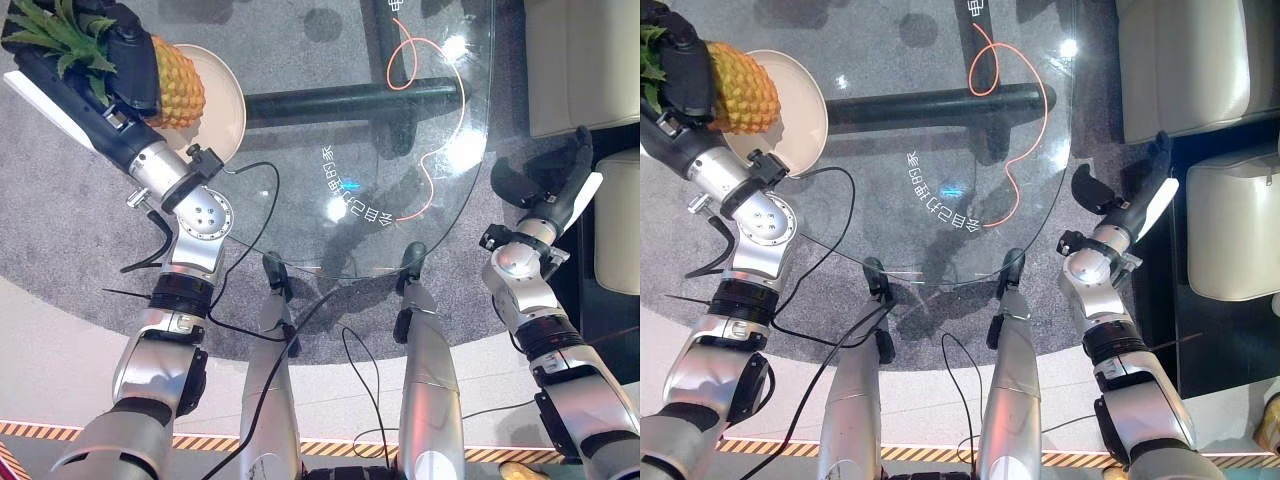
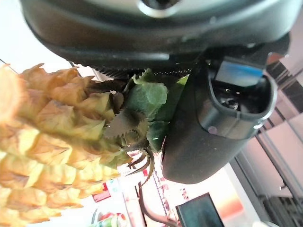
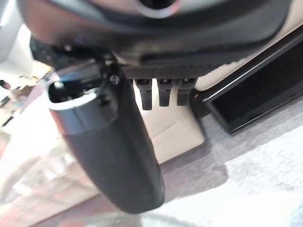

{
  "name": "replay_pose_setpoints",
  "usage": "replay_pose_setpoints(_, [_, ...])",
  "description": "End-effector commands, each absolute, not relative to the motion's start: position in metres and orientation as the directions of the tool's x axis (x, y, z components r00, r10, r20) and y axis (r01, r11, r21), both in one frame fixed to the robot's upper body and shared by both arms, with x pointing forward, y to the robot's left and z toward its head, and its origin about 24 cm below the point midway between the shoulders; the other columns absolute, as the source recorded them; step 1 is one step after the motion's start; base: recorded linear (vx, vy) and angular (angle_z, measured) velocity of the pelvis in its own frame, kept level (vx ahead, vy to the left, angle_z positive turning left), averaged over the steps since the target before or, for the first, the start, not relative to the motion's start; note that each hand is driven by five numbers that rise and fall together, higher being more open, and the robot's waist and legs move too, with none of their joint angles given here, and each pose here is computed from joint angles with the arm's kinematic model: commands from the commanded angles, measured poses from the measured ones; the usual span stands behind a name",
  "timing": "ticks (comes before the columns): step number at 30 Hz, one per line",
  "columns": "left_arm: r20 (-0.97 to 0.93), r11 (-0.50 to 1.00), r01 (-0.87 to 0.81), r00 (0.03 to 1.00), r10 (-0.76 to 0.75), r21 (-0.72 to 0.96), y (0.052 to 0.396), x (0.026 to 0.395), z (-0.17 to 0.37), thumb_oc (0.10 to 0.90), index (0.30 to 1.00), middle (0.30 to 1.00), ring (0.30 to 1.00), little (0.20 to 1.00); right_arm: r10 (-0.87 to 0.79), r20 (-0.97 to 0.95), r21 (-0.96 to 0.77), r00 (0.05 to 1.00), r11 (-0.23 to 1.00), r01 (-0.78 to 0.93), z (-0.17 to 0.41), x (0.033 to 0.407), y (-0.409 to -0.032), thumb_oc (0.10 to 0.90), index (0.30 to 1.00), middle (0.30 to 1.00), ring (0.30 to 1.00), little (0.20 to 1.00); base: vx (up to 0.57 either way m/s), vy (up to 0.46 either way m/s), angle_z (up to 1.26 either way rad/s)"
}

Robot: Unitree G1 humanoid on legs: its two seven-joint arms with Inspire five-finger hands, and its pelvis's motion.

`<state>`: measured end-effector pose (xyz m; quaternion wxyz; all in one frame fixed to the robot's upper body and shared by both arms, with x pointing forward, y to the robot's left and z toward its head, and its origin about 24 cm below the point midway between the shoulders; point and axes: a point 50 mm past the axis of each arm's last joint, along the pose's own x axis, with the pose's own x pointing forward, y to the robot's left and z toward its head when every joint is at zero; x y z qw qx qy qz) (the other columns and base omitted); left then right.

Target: Pick up the fruit to the plate

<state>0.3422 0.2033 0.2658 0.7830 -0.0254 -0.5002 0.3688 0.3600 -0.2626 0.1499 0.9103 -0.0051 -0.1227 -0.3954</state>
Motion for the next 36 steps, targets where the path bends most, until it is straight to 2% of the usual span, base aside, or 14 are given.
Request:
replay_pose_setpoints(1, [0.851, 0.727, -0.501, -0.036, 0.525, -0.469, 0.214, 0.322, 0.331, 0.1, 0.3, 0.3, 0.3, 0.2, -0.772, 0.257, 0.233, 0.581, 0.633, 0.738, 0.174, 0.359, -0.28, 0.8, 0.9, 0.9, 0.9, 0.9, 0.0, 0.0, 0.0])
replay_pose_setpoints(5, [0.857, 0.728, -0.525, -0.002, 0.516, -0.44, 0.219, 0.328, 0.336, 0.1, 0.3, 0.3, 0.3, 0.2, -0.801, 0.163, 0.195, 0.576, 0.598, 0.777, 0.153, 0.358, -0.301, 0.8, 0.9, 0.9, 0.9, 0.9, 0.0, 0.0, 0.0])
replay_pose_setpoints(11, [0.848, 0.724, -0.547, 0.046, 0.528, -0.421, 0.224, 0.335, 0.339, 0.1, 0.3, 0.3, 0.3, 0.2, -0.798, 0.084, 0.127, 0.597, 0.602, 0.788, 0.137, 0.359, -0.311, 0.8, 0.9, 0.9, 0.9, 0.9, 0.0, 0.0, 0.0])
replay_pose_setpoints(21, [0.834, 0.715, -0.586, 0.118, 0.54, -0.38, 0.231, 0.344, 0.337, 0.1, 0.3, 0.3, 0.3, 0.2, -0.722, -0.07, 0.042, 0.688, 0.687, 0.726, 0.111, 0.362, -0.311, 0.8, 0.9, 0.9, 0.9, 0.9, 0.0, 0.0, 0.0])
replay_pose_setpoints(29, [0.832, 0.737, -0.579, 0.172, 0.528, -0.348, 0.231, 0.349, 0.34, 0.1, 0.3, 0.3, 0.3, 0.2, -0.52, -0.309, 0.008, 0.796, 0.836, 0.549, 0.075, 0.362, -0.299, 0.8, 0.9, 0.9, 0.9, 0.9, 0.0, -0.008, 0.0])
replay_pose_setpoints(36, [0.828, 0.744, -0.58, 0.2, 0.524, -0.331, 0.231, 0.352, 0.34, 0.1, 0.3, 0.3, 0.3, 0.2, -0.476, -0.331, 0.001, 0.815, 0.863, 0.505, 0.073, 0.363, -0.295, 0.8, 0.9, 0.9, 0.9, 0.9, 0.0, -0.005, 0.0])
